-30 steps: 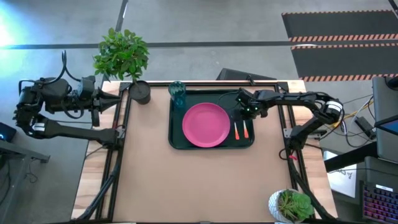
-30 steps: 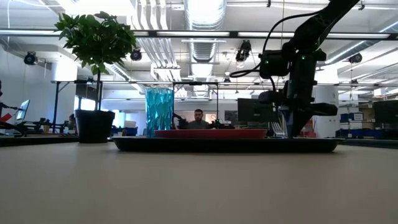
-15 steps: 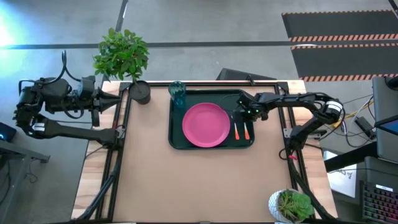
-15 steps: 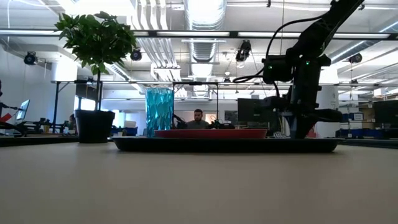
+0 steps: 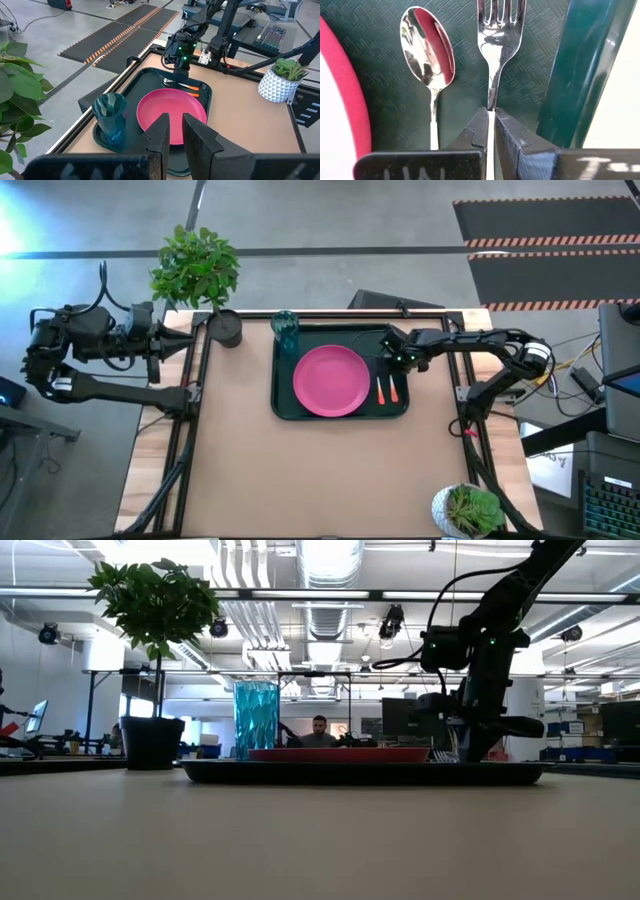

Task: Pick and place plate/cup/fork/spoon on tray
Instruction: Put the orange fork on the black tray to the right of the orange spoon, then return to Home Position

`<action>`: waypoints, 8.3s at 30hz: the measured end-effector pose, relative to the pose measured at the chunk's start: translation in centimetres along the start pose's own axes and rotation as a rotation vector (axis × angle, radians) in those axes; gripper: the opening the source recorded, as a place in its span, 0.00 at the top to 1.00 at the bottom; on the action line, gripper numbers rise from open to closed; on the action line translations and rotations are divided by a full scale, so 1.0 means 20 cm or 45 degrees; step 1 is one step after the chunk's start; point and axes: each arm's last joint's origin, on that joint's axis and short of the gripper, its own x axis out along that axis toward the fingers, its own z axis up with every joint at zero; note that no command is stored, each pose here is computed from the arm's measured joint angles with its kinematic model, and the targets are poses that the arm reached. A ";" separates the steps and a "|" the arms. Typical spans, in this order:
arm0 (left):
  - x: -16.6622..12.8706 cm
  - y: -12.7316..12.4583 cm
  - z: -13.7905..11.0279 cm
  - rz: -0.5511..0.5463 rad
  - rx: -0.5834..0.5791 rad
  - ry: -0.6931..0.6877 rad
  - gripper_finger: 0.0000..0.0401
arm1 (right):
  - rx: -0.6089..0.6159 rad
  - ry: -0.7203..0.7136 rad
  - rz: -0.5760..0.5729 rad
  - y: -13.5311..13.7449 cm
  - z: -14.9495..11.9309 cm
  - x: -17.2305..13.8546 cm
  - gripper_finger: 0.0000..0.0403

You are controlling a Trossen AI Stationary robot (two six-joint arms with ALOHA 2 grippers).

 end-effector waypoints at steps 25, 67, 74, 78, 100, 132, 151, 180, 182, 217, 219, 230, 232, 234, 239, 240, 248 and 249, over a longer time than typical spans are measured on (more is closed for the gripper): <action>0.00 0.00 0.00 0.000 0.028 -0.005 0.92 | -0.185 -0.102 0.167 0.21 0.07 -0.16 0.81; -0.30 0.13 -0.53 -0.483 0.149 -0.252 0.92 | -1.716 -0.574 1.404 0.31 -0.61 -1.79 0.87; -0.17 0.12 -0.69 -0.588 0.158 -0.405 0.92 | -1.672 -0.764 1.445 -0.10 -0.64 -1.84 0.87; -0.06 0.10 -0.72 -0.587 0.158 -0.335 0.92 | -1.606 -0.717 1.461 -0.18 -0.66 -1.70 0.87; 0.16 0.04 -0.75 -0.698 0.318 -0.463 0.92 | -1.471 -0.958 1.876 -0.47 -0.77 -0.88 0.87; 0.74 -0.04 -1.09 -0.801 0.261 -0.786 0.92 | -1.631 -1.151 1.748 -0.43 -0.79 -0.48 0.87; 0.84 0.01 -1.18 -0.391 0.016 -0.442 0.92 | -1.586 -1.353 1.167 -0.44 -0.75 -0.30 0.87; 0.85 0.01 -1.19 -0.394 -0.009 -0.396 0.92 | -1.623 -1.311 1.115 -0.43 -0.75 -0.28 0.87; 0.85 0.01 -1.19 -0.394 -0.009 -0.396 0.92 | -1.623 -1.312 1.115 -0.43 -0.75 -0.28 0.87; 0.85 0.01 -1.19 -0.395 -0.008 -0.396 0.92 | -1.622 -1.313 1.115 -0.43 -0.75 -0.28 0.87; 0.85 0.01 -1.19 -0.394 -0.008 -0.396 0.92 | -1.622 -1.313 1.115 -0.43 -0.75 -0.28 0.87; 0.85 0.01 -1.19 -0.395 -0.008 -0.396 0.92 | -1.622 -1.313 1.116 -0.43 -0.75 -0.28 0.87; 0.85 0.01 -1.19 -0.394 -0.008 -0.396 0.92 | -1.622 -1.313 1.116 -0.43 -0.75 -0.28 0.87; 0.85 0.01 -1.19 -0.395 -0.008 -0.396 0.92 | -1.622 -1.313 1.116 -0.43 -0.75 -0.28 0.87; 0.85 0.01 -1.19 -0.394 -0.008 -0.396 0.92 | -1.622 -1.313 1.116 -0.43 -0.75 -0.28 0.87; 0.85 0.01 -1.19 -0.395 -0.008 -0.396 0.92 | -1.622 -1.312 1.116 -0.43 -0.75 -0.28 0.87; 0.85 0.01 -1.19 -0.394 -0.008 -0.397 0.92 | -1.622 -1.313 1.116 -0.43 -0.75 -0.28 0.87; 0.85 0.01 -1.19 -0.394 -0.008 -0.396 0.92 | -1.622 -1.313 1.116 -0.43 -0.75 -0.28 0.87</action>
